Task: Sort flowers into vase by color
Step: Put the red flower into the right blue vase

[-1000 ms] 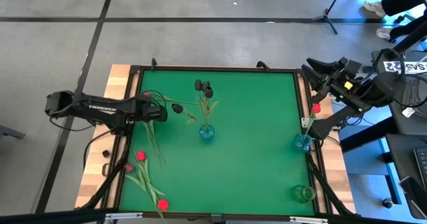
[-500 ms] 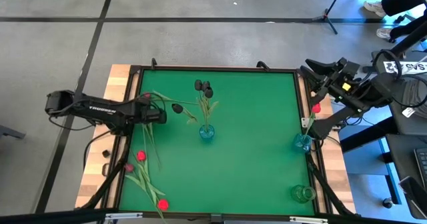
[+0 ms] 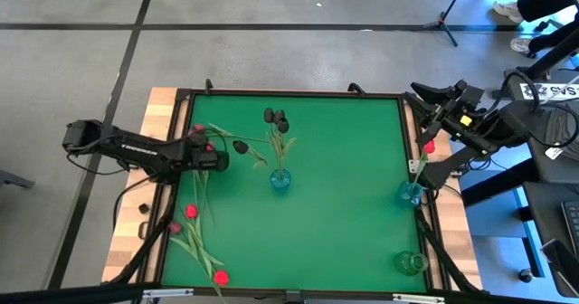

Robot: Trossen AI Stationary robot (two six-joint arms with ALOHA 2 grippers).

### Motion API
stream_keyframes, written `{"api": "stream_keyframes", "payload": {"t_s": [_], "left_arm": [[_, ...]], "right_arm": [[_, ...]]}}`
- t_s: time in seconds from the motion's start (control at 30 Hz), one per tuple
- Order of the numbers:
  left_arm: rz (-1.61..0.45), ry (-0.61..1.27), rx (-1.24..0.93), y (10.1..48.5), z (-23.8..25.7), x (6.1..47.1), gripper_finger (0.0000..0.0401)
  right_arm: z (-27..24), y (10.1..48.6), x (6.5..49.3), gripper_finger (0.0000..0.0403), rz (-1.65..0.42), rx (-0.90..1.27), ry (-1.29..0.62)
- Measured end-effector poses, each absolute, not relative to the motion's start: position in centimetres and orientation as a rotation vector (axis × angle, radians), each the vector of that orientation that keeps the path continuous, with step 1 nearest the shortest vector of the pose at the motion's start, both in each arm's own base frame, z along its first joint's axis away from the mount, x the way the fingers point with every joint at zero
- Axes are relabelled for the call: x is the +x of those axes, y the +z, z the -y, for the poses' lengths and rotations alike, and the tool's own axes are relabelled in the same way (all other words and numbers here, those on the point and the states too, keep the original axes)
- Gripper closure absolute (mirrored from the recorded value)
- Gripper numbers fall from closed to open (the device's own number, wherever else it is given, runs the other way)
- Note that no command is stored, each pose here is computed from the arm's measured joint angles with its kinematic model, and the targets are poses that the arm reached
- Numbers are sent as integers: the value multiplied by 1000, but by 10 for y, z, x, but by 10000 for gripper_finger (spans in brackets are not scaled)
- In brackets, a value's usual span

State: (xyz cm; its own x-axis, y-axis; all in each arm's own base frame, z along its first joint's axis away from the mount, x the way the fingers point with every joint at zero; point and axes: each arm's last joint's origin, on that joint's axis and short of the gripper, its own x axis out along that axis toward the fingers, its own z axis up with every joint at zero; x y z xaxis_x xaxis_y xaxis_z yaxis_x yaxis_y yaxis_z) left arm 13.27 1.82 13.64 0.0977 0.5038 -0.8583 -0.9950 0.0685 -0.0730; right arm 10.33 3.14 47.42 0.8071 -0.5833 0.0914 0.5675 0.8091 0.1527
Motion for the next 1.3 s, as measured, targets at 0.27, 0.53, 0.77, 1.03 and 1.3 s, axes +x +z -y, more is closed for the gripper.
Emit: {"api": "stream_keyframes", "payload": {"t_s": [0.27, 0.53, 0.77, 1.03, 1.3], "left_arm": [[-504, 1141, -709, 209, -9, 142, 398], [-217, 790, -609, 311, 14, 117, 399], [-168, 413, -540, 355, 33, 91, 397], [4, 39, -332, 382, 81, 113, 396], [109, -87, -114, 369, 136, 161, 396]], "right_arm": [[-33, 475, 104, 235, 144, 115, -550], [-42, 475, 111, 235, 167, 84, -276], [-58, 468, 134, 235, 123, 40, -198], [-92, 465, 184, 235, 204, -28, -74], [-127, 433, 239, 235, 132, -103, -24]]}}
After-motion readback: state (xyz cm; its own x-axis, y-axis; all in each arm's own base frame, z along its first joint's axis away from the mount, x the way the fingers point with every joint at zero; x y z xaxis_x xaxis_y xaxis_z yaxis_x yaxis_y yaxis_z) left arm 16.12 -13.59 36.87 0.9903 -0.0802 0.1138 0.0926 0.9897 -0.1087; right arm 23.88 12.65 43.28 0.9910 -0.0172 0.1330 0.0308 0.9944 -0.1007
